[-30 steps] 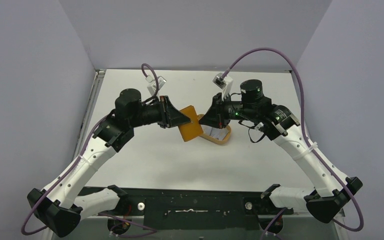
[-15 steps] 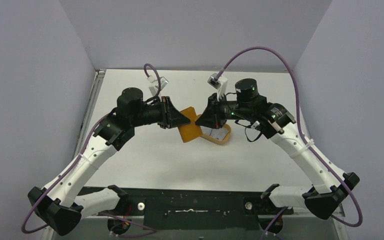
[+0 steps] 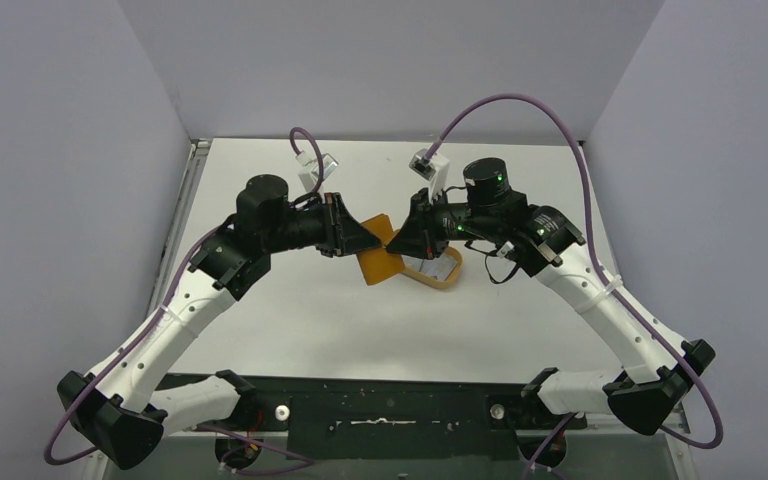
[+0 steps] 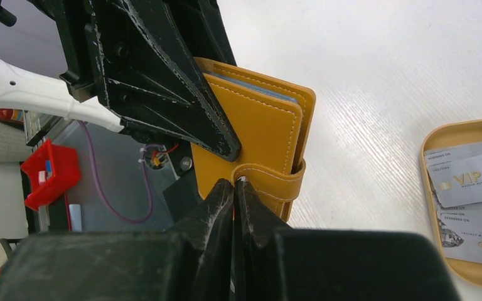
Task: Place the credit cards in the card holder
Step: Close the card holder at the center of the board.
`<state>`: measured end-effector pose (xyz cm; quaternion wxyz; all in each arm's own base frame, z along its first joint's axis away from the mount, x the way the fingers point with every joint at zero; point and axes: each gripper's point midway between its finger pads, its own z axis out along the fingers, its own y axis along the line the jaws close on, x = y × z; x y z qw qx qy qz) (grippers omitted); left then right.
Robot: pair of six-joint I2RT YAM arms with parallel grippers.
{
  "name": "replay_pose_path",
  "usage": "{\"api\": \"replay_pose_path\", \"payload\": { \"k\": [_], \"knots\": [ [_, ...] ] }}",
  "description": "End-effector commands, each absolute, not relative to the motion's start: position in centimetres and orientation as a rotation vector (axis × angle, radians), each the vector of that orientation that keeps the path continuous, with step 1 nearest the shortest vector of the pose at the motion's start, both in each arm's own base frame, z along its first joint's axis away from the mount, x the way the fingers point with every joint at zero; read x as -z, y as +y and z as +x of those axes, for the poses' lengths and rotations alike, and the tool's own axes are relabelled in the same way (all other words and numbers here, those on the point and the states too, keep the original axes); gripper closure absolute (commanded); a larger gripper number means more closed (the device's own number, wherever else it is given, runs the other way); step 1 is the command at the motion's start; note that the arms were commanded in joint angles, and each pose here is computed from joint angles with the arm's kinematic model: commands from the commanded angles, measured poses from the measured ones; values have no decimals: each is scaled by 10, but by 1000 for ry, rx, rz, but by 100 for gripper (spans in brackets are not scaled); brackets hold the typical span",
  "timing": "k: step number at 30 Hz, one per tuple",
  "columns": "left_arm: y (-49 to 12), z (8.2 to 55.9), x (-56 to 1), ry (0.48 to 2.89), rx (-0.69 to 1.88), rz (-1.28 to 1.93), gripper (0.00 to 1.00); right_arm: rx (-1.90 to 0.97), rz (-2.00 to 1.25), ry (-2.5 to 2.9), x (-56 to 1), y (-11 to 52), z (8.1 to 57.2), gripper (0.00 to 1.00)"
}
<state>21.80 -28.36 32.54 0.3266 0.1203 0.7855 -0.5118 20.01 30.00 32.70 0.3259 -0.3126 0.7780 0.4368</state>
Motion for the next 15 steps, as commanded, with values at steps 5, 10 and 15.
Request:
{"api": "replay_pose_path", "payload": {
  "k": [5, 10, 15],
  "knots": [
    [-287, 214, -377, 1878, 1403, 360, 100, -1144, -829, 1987, -336, 310, 204, 100],
    [-286, 213, -377, 1880, 1405, 359, 100, -1096, -839, 2002, -332, 308, 207, 100],
    [-286, 211, -379, 1874, 1415, 362, 100, -1056, -844, 2017, -328, 307, 209, 100]
  ]
}}
